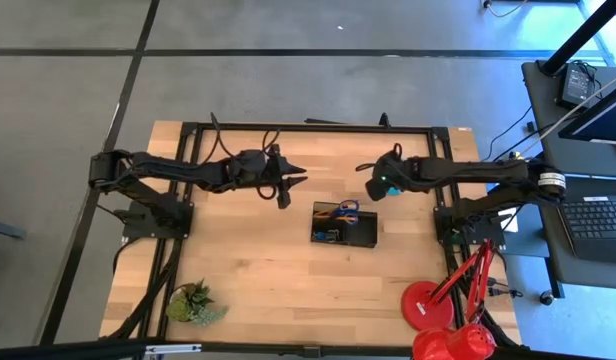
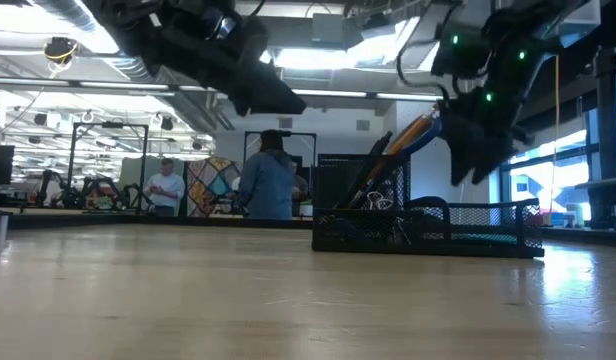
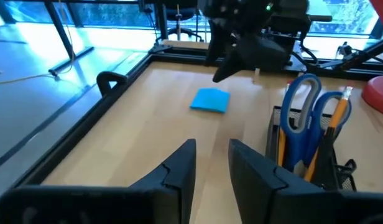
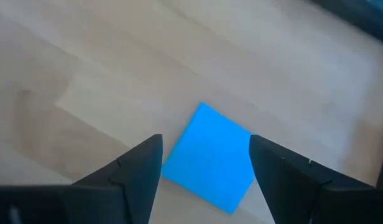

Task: Pick and place office supplies into organizer
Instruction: Put the blue sticky note pad into the black desk organizer

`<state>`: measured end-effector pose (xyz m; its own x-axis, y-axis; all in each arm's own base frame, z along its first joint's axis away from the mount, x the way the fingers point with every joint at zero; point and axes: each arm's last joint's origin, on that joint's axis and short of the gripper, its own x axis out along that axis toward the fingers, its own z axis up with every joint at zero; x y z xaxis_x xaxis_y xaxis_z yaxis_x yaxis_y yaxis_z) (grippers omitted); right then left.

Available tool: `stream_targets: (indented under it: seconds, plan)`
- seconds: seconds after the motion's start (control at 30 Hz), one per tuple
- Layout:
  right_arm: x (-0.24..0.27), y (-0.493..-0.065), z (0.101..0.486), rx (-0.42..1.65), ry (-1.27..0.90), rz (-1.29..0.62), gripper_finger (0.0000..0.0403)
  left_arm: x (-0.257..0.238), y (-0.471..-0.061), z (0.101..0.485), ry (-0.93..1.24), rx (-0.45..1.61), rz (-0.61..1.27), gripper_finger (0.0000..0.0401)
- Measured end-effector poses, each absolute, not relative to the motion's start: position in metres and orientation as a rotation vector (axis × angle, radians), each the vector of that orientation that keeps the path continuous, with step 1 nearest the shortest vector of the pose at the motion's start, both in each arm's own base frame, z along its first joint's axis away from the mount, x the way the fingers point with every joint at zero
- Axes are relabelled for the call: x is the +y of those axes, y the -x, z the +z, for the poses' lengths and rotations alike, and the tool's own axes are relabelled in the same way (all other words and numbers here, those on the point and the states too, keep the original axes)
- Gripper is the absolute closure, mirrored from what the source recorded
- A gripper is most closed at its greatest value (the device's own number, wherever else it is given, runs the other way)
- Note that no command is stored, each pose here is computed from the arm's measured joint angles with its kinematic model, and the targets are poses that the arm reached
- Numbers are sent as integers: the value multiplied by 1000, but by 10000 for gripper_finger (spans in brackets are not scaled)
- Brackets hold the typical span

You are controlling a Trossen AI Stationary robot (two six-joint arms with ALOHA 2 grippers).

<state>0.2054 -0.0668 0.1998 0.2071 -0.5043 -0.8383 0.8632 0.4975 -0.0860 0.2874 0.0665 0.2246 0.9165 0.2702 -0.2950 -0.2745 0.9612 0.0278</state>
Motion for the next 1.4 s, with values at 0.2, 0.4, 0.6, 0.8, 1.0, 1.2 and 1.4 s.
stream_targets:
  seconds: [0.2,0.4,0.6,0.8,1.0,1.2,1.4]
  plan:
    - [-75,-198,175,1030,-554,-1050,160,66,-285,219,30,315,282,311]
    - [-81,-193,154,1086,-578,-1100,160,66,-285,219,30,318,282,311]
    - [-83,-196,138,1098,-562,-1084,160,66,-285,219,30,318,282,311]
    - [-83,-198,132,1124,-599,-1061,160,66,-285,219,30,319,282,311]
    - [-85,-207,125,1095,-696,-1026,160,66,-285,219,30,320,282,311]
    - [-90,-221,117,1017,-680,-987,160,66,-285,218,14,329,285,311]
    - [-94,-235,117,936,-667,-904,159,79,-282,215,-28,356,403,311]
